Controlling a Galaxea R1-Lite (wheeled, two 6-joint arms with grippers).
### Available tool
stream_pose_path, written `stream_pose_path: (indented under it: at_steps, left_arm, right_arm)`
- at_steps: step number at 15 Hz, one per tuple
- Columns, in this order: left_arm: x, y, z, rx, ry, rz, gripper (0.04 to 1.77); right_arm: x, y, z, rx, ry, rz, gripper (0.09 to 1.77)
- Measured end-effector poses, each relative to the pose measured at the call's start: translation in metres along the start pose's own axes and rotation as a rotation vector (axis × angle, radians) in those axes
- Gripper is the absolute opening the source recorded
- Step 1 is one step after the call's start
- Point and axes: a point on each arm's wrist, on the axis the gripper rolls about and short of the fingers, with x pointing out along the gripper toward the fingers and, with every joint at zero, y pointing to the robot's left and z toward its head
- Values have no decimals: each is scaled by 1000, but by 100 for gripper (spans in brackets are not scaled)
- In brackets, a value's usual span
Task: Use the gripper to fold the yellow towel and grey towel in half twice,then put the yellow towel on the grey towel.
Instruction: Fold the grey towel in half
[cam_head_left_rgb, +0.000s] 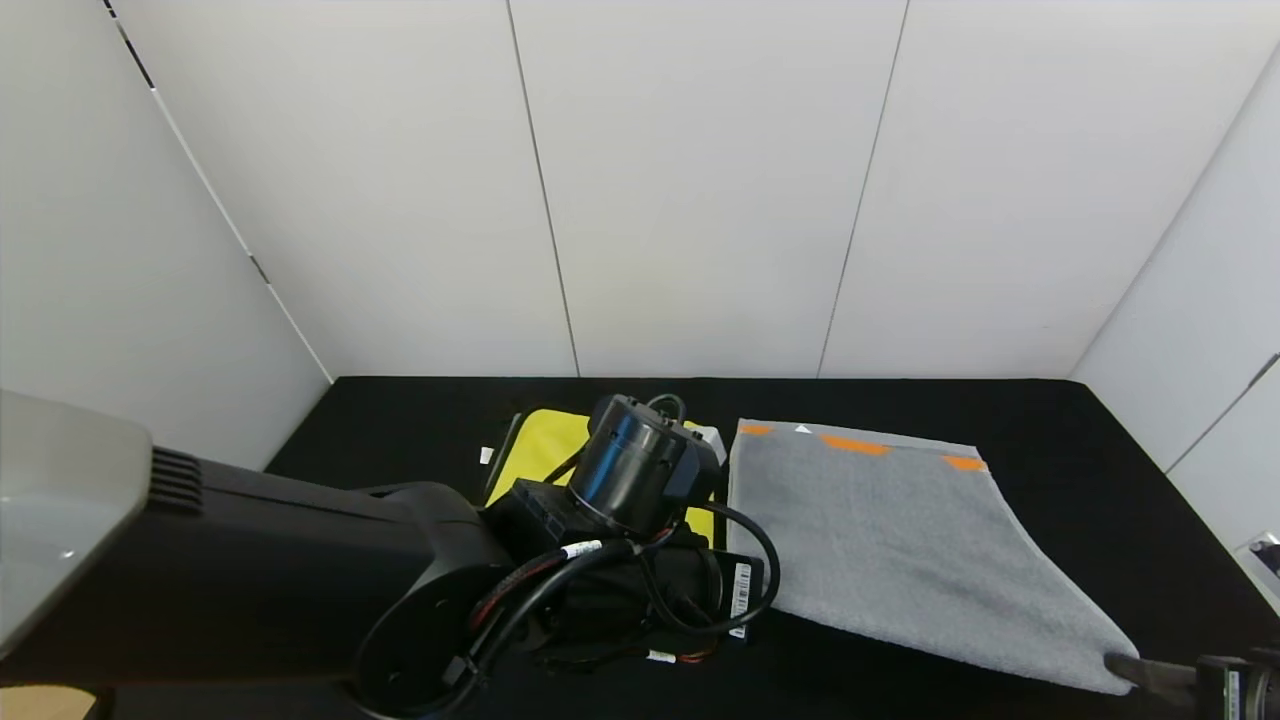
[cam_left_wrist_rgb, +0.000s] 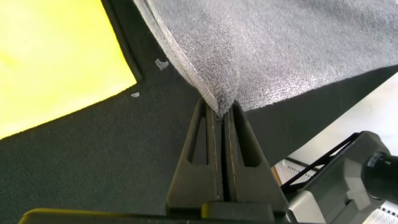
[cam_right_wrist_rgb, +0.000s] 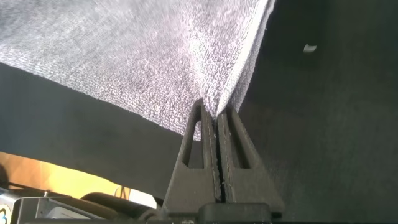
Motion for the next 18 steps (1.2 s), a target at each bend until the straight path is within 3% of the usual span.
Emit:
stream_pose_path:
  at_steps: [5,10,18]
  left_arm:
    - [-7,-2,4,1,-29,6,13]
    - [-2,0,7,-1,-31,12,13]
    - [29,21,51,18,-111,43,13]
  right_arm:
    - [-15,8,2,-38,-74,11,14]
    - [-12,8,6,-40,-70,13,14]
    - [21,-10,51,-3,-43,-11,14]
